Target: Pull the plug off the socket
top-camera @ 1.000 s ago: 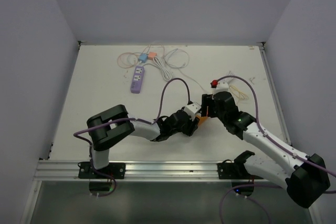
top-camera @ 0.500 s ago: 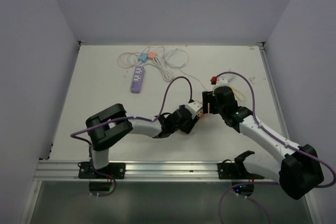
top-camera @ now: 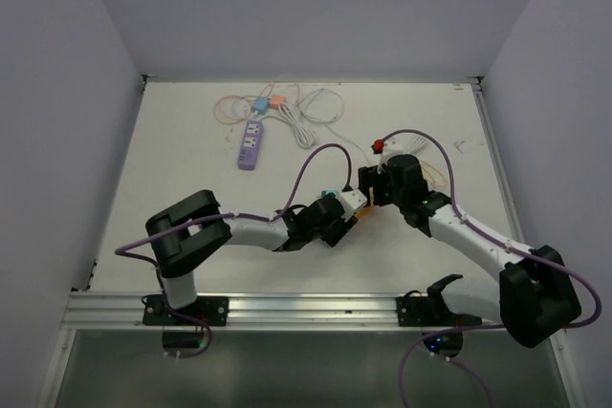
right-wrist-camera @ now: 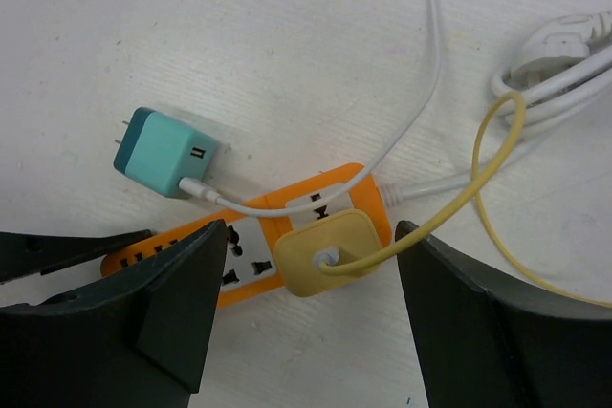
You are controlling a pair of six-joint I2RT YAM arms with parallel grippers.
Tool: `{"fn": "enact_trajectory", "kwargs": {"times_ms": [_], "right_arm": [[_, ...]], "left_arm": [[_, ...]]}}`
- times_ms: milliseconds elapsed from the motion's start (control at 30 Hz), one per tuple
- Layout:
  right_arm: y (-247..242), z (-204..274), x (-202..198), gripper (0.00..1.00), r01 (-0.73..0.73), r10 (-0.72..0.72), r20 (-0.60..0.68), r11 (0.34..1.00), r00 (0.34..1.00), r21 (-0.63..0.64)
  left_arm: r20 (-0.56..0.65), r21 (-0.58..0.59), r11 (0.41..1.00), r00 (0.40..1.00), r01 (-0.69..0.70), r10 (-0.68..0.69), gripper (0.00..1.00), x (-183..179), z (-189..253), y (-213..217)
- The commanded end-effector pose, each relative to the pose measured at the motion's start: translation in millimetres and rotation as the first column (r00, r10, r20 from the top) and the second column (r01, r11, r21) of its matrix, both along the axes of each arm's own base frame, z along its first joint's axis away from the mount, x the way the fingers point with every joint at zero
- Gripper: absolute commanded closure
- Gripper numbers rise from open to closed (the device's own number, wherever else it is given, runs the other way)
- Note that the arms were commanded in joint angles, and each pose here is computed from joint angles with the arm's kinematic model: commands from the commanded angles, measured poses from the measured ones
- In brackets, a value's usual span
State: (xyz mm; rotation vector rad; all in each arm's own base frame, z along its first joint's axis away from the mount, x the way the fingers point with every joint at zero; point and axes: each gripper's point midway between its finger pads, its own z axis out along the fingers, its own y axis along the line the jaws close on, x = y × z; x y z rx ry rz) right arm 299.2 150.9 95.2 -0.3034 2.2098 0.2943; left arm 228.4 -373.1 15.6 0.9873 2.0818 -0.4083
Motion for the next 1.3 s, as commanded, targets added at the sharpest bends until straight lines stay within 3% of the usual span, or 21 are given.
{"fn": "enact_trajectory", "kwargs": {"times_ms": [0,567,800,867,967,1000,1067,1267], "right_arm": [[21.8,3.1,1.7,0.25,-0.08,0.079,0.026,0.994,0.997,0.068],[21.5,-21.6,-10.2,0.3,-0.087,0.089,-0.022,0.993,0.996,0.077],[23.7,-20.7,-2.7,0.39,-0.09,0.09,0.001,0.993,0.996,0.073],[25.4,-20.4,0.2,0.47,-0.094,0.093,0.009,0.993,0.996,0.074],[28.9,-21.6,1.1,0.72,-0.111,0.111,0.009,0.991,0.994,0.079],[31.4,-18.1,1.9,0.87,-0.117,0.115,0.019,0.989,0.993,0.093],[33.8,-10.7,0.4,0.99,-0.114,0.11,0.039,0.985,0.993,0.129],[47.8,7.5,-3.7,1.0,-0.16,0.143,0.091,0.962,0.986,0.221]], "left_arm": [[-0.085,0.179,0.982,0.995,0.061,-0.046,1.0,-21.1,-31.1,42.0],[-0.142,0.156,0.987,0.99,0.046,-0.023,1.0,-19.4,-31.8,62.5],[-0.163,0.156,0.986,0.986,0.062,-0.036,1.0,-23.1,-35.1,61.3],[-0.167,0.159,0.985,0.985,0.064,-0.037,1.0,-22.8,-36.3,61.1],[-0.184,0.167,0.983,0.982,0.074,-0.042,1.0,-25.4,-40.4,61.2],[-0.187,0.165,0.984,0.981,0.075,-0.043,1.0,-25.0,-40.1,59.4],[-0.215,0.191,0.979,0.976,0.076,-0.034,1.0,-27.5,-49.6,63.0],[-0.292,0.243,0.965,0.956,0.103,-0.028,1.0,-35.1,-69.0,68.1]]}}
